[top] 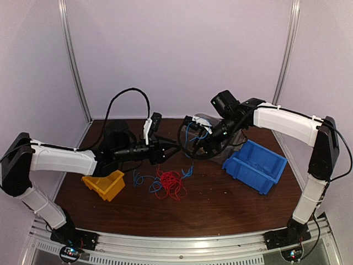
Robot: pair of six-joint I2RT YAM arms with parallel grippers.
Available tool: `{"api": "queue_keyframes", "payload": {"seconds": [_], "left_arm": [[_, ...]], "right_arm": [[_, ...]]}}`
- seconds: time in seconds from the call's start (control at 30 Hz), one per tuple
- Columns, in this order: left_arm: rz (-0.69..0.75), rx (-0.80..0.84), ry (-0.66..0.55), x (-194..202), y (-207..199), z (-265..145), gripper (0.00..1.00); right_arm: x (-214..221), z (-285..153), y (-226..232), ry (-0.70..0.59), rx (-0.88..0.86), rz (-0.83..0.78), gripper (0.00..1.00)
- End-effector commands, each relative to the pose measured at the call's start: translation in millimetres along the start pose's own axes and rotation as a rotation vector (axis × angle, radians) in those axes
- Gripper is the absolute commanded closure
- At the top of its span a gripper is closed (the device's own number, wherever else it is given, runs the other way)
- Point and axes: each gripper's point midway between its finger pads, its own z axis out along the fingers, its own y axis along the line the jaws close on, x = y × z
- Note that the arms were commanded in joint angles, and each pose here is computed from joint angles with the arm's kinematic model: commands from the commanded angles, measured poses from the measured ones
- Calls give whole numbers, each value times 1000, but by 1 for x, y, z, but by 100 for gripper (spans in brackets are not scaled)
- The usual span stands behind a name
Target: Untangle the cables
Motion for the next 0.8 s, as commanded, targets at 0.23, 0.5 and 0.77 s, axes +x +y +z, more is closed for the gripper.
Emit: {"api": "queue_keyframes", "payload": {"seconds": [0.23, 0.5, 0.77], "left_arm": [[87, 88, -74, -32, -20, 33, 68], [80, 43, -59, -31, -8, 44, 71], [106, -4, -96, -46, -9, 33, 100]], "right_arm": [[-10, -6, 9, -31, -22, -7, 32], [-12, -7, 13, -42, -39, -4, 31], [-4, -2, 11, -33, -38, 7, 32]]}}
